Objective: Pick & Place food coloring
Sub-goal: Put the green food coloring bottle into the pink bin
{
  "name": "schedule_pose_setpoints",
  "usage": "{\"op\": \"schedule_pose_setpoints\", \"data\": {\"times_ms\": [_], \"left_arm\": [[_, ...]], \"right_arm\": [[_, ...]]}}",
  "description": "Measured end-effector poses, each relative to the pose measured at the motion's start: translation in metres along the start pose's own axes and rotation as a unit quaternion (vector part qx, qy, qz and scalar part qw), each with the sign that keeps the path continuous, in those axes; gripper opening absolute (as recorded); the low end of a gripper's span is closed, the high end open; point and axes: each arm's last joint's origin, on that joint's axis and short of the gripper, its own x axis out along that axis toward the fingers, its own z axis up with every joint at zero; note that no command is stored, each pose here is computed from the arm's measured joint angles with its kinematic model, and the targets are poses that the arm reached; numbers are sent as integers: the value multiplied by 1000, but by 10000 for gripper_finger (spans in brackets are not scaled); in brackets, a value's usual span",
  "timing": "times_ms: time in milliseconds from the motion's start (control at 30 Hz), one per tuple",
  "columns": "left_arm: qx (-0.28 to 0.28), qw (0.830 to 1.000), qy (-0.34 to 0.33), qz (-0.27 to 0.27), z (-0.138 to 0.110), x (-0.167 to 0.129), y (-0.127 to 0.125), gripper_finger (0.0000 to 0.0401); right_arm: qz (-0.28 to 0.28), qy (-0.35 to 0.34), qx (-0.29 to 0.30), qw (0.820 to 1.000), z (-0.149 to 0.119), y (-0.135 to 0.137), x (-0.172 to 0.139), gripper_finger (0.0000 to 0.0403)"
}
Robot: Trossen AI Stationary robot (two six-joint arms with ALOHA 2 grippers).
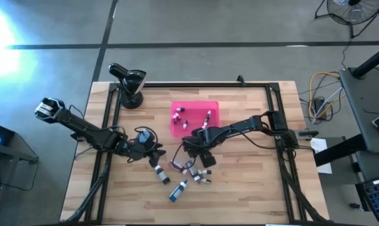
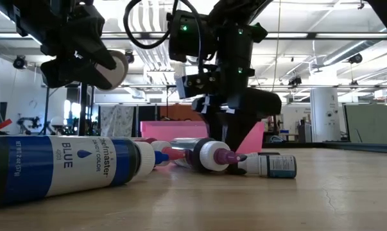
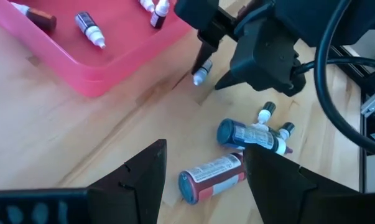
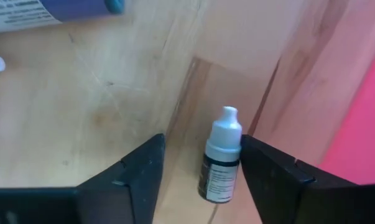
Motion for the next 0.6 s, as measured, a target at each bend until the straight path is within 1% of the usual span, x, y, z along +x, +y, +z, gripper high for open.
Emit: {"op": "schedule_pose_setpoints", "data": {"times_ms": [100,200,333,433,500,533,600], "left_arm": [[-3,1000,-5,3,0,0,0,188],[-4,1000,-6,4,0,0,0,188],[-11,1000,-6,4,0,0,0,188],[-13,1000,-6,4,0,0,0,188],[-13,1000,-6,4,0,0,0,188],[-13,1000,-6,4,0,0,0,188],[-13,1000,-9,6,0,0,0,188]], "right_arm": [[6,1,28,1000,-1,0,1,167],[9,1,50,999,-1,1,1,127],[12,1,54,998,0,2,1,75],[12,-6,72,997,0,2,-4,53],[20,-23,105,994,1,2,-16,51],[23,-45,125,991,3,0,-29,52],[14,-115,161,980,8,-4,-65,60]]}}
